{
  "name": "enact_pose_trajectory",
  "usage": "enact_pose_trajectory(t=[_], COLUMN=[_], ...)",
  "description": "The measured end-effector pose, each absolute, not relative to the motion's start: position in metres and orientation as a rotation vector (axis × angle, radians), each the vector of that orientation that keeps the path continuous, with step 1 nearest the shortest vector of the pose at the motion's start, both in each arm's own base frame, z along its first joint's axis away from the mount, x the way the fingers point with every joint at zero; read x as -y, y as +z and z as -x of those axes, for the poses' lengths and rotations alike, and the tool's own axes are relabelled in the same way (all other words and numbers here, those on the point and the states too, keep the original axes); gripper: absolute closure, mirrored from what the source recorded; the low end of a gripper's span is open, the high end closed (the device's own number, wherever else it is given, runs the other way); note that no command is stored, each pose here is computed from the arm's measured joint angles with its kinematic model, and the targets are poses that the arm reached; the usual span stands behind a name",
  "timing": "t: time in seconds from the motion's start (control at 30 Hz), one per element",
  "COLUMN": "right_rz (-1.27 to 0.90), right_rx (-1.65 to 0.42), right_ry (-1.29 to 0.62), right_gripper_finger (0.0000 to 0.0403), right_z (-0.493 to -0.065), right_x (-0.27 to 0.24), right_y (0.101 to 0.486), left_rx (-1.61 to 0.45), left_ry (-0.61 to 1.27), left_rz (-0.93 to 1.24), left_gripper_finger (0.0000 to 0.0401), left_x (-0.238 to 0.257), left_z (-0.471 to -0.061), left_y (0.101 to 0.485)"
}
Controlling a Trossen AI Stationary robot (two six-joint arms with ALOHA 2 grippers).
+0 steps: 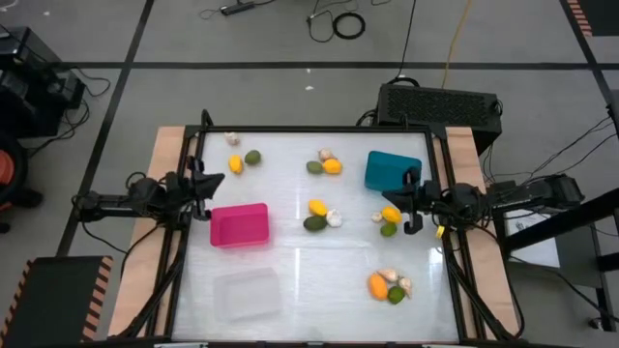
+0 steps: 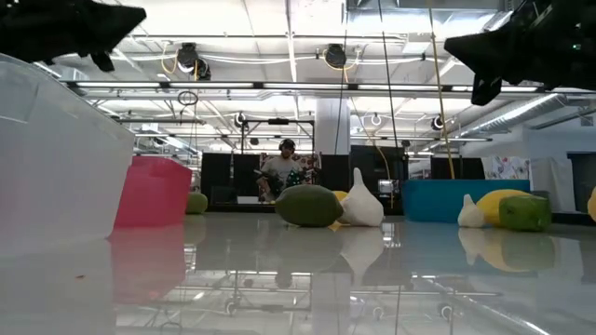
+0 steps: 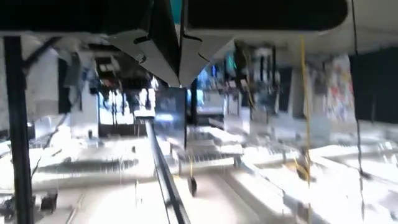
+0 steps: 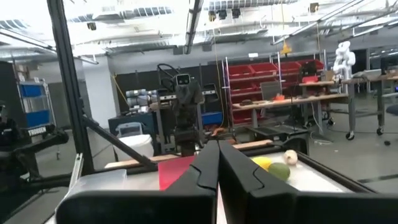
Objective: Sort produce into baskets
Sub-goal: Put the lime into the pink bin
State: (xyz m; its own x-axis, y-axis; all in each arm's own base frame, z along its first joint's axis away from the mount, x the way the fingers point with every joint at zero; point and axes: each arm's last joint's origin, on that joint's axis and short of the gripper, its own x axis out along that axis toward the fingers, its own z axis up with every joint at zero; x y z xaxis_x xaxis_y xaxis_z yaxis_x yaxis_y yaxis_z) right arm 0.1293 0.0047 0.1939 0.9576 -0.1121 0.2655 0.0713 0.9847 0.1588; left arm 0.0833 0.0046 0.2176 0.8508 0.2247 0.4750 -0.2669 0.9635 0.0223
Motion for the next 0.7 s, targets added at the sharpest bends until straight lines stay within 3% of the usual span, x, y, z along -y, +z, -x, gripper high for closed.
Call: enact_pose_trajectory(t=[0.2,0.37,0.7], right_rz=[-0.135,-0.085,-0.075], right_rx=[0.321,0.259,-0.351], right_ry=[-0.09,-0.019,0.073], right_gripper_finger=[0.0403,0.0403,0.0403], right_z=[-0.145,-0.182,-0.277], right_x=[-0.006,-0.012,-0.044], right_y=[0.208,0.239,0.255], left_rx=[0.567,0.472,0.099], left_ry=[0.275,0.129,0.085], left_rz=[-0.092,-0.123,-0.164], left_gripper_finger=[0.0391,0.0391,0.0391], left_x=[-0.005,0.0,0.003], left_z=[-0.078,-0.098,-0.188], left_y=[0.246,0.263,0.265])
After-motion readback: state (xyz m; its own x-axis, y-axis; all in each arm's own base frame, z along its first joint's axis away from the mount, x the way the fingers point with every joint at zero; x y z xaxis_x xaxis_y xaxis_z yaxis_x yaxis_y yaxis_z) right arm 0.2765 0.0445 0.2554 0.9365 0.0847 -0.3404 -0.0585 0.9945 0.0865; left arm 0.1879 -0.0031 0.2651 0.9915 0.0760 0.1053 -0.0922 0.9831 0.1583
